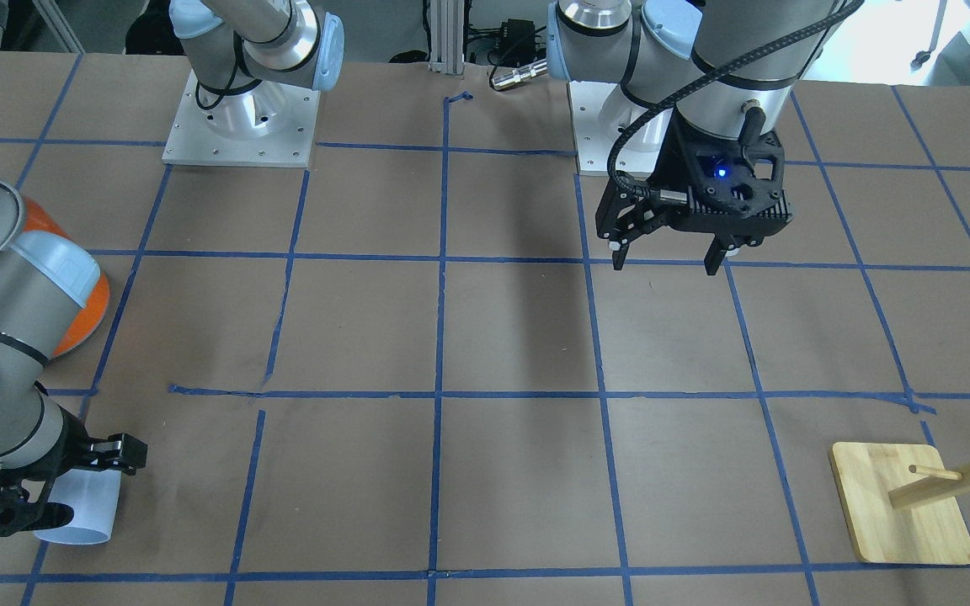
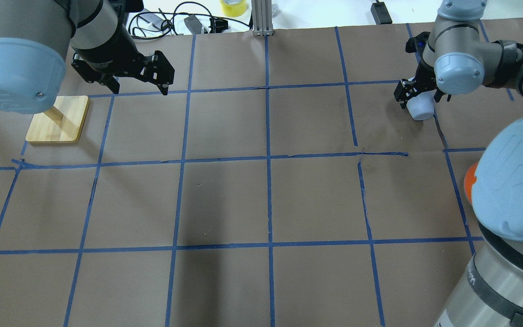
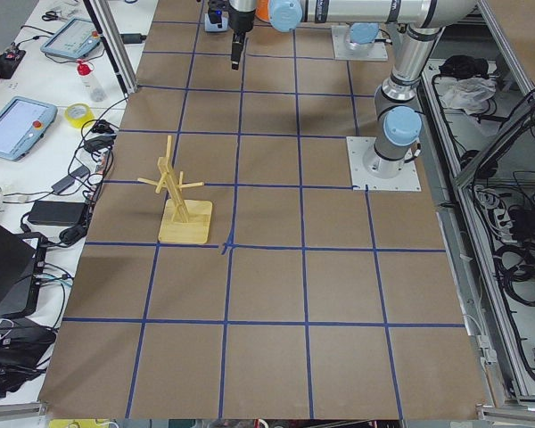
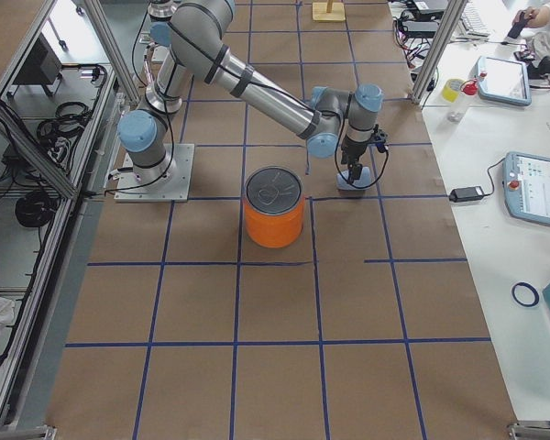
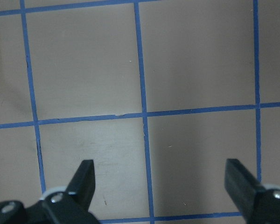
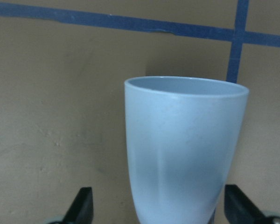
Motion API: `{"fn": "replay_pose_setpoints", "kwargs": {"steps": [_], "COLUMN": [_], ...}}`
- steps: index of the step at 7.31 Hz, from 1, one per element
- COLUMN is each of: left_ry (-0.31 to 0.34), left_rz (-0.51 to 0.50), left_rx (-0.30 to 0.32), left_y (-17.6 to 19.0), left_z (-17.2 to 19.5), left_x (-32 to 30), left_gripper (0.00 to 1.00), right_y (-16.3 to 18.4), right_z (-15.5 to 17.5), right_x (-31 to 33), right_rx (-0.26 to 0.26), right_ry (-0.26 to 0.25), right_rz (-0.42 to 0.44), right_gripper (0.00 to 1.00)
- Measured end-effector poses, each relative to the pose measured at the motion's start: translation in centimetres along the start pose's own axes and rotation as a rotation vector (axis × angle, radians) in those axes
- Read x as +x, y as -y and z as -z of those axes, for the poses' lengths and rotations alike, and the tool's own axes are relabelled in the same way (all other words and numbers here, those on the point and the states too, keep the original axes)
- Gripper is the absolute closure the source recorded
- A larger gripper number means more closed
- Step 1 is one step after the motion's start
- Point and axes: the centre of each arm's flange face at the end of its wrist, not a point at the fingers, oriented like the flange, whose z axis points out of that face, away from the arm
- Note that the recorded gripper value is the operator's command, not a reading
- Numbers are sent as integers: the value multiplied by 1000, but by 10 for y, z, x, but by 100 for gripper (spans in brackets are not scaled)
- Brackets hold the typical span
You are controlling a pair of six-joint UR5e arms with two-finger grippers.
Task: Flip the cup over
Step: 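Lower the right gripper onto the white cup and grasp it, then carry the white cup with the right gripper toward the left gripper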
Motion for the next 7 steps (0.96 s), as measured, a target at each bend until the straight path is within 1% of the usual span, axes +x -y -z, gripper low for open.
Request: {"fn": "replay_pose_setpoints", "kwargs": {"steps": [1,2,3,4,5,6,7], "left_ry": [0,0,0,-1,0,-1,-1], "left_rz": [0,0,0,0,0,0,0], "left_rx": [-1,0,0,1,1,1,1], "left_y": [0,0,0,0,0,0,0], "left_z": [0,0,0,0,0,0,0], "left_x": [0,0,0,0,0,0,0], "left_gripper": [0,0,0,0,0,0,0], "right_y": [3,6,12,16,18,21,23], "right_z": [-10,-20,-26,-27,-22,-11,10], "right_x": [3,4,5,7,7,1,-20], "right_rx": [4,16,47,79,98,119,148], "right_ry": [0,0,-7,-17,-25,-28,-33], "right_rz": [1,0,-3,-6,-6,7,43], "right_gripper": [0,28,75,87,88,88,88]}}
